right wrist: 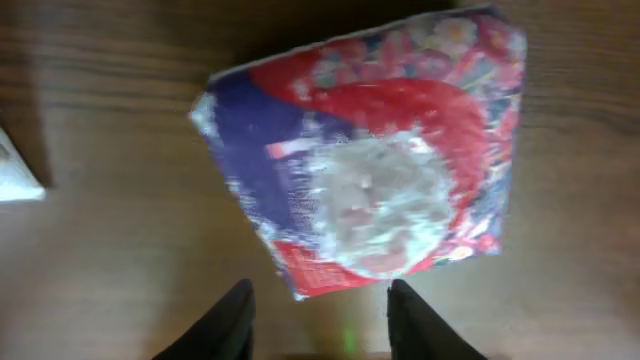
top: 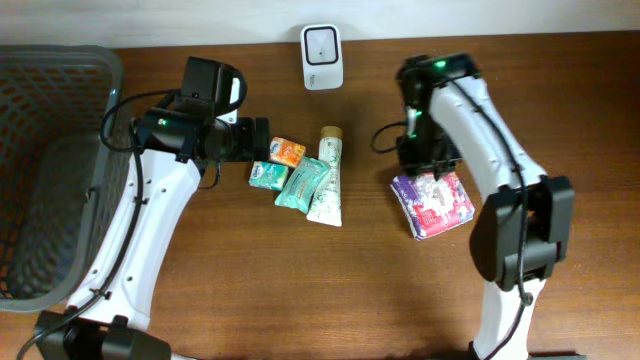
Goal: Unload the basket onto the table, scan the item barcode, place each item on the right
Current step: 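Rotate and lower the floral bag with the right gripper onto the table, then release the floral bag and move the right gripper right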
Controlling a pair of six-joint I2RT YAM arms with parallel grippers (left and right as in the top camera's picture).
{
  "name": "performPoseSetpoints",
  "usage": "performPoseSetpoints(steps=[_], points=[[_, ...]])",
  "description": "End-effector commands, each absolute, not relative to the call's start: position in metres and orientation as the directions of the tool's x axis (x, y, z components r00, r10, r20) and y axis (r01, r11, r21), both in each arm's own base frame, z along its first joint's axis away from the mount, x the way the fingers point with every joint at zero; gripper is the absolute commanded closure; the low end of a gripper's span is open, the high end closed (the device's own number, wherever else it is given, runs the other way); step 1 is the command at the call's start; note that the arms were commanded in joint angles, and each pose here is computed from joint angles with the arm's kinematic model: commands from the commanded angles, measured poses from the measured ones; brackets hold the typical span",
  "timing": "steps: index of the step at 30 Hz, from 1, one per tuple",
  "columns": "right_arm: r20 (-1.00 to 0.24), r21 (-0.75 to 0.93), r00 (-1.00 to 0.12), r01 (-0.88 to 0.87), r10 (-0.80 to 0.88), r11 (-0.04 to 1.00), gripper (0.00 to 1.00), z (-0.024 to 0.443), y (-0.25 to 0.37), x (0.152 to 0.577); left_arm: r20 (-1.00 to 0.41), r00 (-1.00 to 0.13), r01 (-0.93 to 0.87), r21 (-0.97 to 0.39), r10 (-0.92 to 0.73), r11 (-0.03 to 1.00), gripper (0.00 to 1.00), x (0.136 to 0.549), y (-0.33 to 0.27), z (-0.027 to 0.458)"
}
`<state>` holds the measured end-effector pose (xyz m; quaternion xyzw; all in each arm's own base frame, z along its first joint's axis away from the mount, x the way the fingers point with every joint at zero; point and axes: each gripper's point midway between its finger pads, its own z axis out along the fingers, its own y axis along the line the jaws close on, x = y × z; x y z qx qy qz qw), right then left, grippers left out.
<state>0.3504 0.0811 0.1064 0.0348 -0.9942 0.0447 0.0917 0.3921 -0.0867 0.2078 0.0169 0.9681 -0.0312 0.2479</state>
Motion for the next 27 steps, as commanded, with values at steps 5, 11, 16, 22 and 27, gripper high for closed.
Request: performPoseSetpoints(steps=[5,11,16,22,27], points=[[0.106,-0.48,-0.994,-0.026,0.029,0.877,0.33,0.077,0.074,0.327,-0.483,-0.875,0.051,-0.047,0.022,0.998,0.01,0.392,-0.086,0.209],[0.057,-0.462,-0.997,0.014,0.045,0.887,0.49,0.018,0.072,0.322,-0.483,-0.875,0.051,-0.047,0.022,0.998,0.01,0.392,-0.086,0.209],[0.067,-0.353,-0.998,-0.008,0.017,0.936,0.96,0.03,0.095,0.333,-0.483,-0.875,0.051,-0.047,0.022,0.998,0.01,0.392,-0.086,0.209],[-0.052,0.415,-0.962,-0.266,-0.269,0.87,0.96,0.13,0.203,0.378,-0.483,-0.875,0.051,-0.047,0.022,0.998,0.01,0.392,-0.086,0.209],[-0.044,0.806,-0.975,-0.163,-0.217,0.57,0.96,0.138,0.187,0.369,-0.483,-0.875,0.051,-0.047,0.022,0.998,0.01,0.392,-0.086,0.209]])
